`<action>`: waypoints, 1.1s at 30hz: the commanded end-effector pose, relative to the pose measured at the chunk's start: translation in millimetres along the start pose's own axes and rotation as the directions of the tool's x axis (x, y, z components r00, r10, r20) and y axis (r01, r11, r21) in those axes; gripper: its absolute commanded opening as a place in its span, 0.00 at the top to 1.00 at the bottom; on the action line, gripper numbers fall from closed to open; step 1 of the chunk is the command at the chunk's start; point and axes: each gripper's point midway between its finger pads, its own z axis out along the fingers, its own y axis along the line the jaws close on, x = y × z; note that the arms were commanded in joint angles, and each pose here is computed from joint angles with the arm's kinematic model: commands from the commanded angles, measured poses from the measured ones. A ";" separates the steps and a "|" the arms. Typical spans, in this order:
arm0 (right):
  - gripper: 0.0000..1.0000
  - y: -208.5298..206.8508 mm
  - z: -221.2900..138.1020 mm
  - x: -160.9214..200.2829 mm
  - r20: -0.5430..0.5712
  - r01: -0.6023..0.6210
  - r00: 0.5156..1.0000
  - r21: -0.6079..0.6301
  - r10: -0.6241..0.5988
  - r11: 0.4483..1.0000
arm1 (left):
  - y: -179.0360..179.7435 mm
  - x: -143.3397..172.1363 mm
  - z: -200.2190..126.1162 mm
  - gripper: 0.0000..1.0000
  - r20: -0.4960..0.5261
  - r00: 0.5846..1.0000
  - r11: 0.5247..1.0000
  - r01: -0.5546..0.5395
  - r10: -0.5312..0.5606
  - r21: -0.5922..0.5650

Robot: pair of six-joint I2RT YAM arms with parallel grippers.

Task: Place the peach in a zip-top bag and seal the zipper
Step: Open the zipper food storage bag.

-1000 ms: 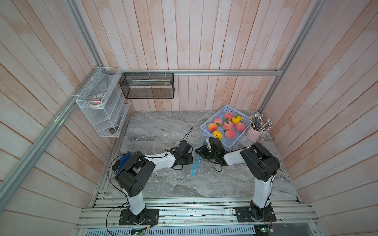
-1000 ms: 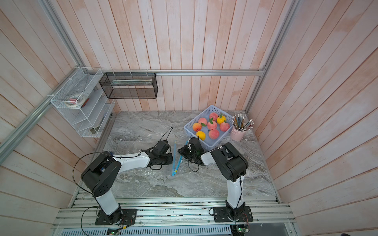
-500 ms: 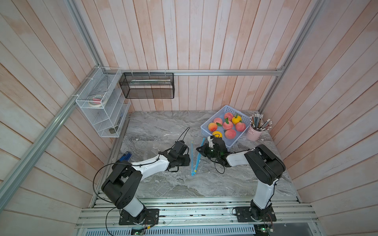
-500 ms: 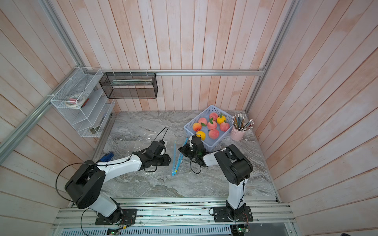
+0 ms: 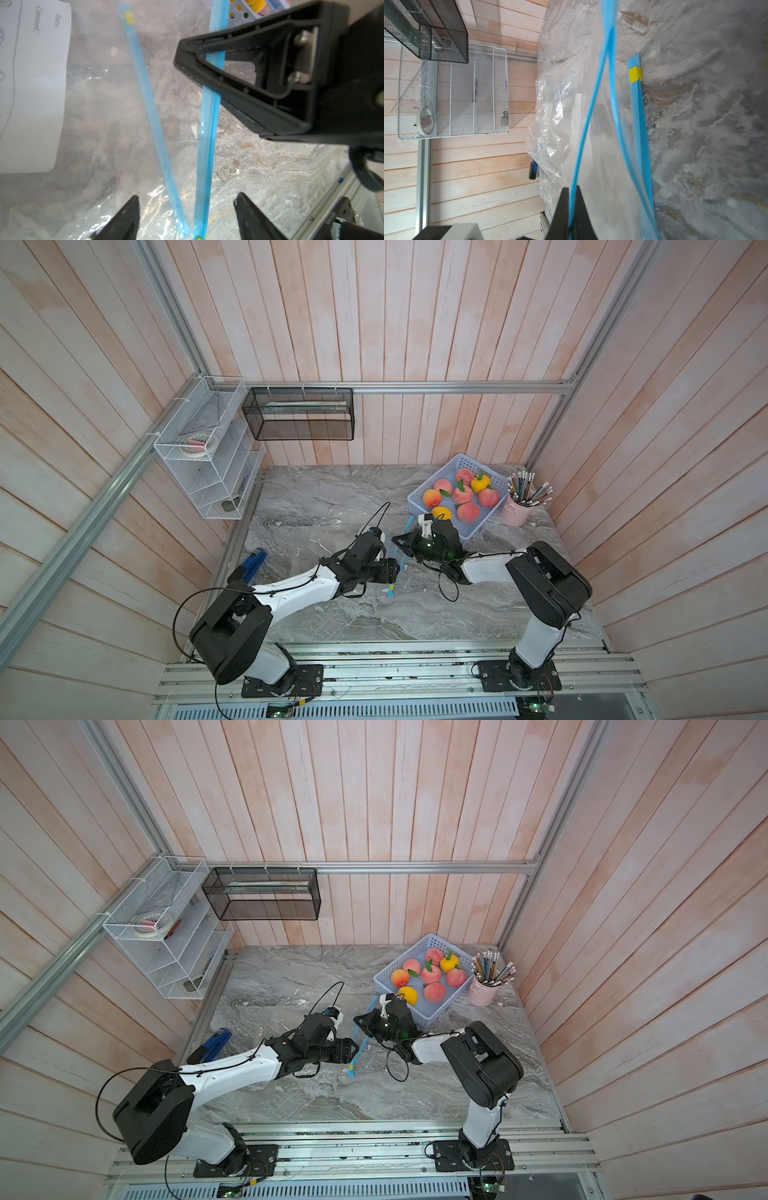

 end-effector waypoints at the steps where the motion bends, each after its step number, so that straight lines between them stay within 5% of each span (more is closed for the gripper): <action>1: 1.00 18.4 -4.1 3.2 0.002 -0.009 1.000 -0.055 0.009 0.998 | 1.3 -18.2 4.8 0.23 0.065 0.998 0.999 0.013 -0.010 -0.042; 12: 1.00 25.5 0.2 14.7 -0.023 -0.034 0.999 -0.084 0.032 0.996 | 19.7 -29.2 17.6 0.29 0.101 0.995 0.984 0.031 -0.014 -0.173; 23: 1.00 15.7 -11.8 2.0 0.028 -0.016 0.999 -0.010 0.016 1.000 | 27.5 -33.7 20.4 0.86 0.129 0.992 0.975 0.038 -0.010 -0.219; 28: 0.64 6.9 -39.5 -16.7 0.113 0.054 0.992 0.092 -0.064 0.994 | 26.0 -33.8 17.9 1.00 0.114 0.993 0.976 0.034 -0.009 -0.215; 33: 0.53 -11.9 -56.8 -23.2 0.123 0.074 0.987 0.204 -0.100 0.976 | 25.8 -36.5 12.7 1.00 0.099 0.994 0.975 0.056 -0.035 -0.214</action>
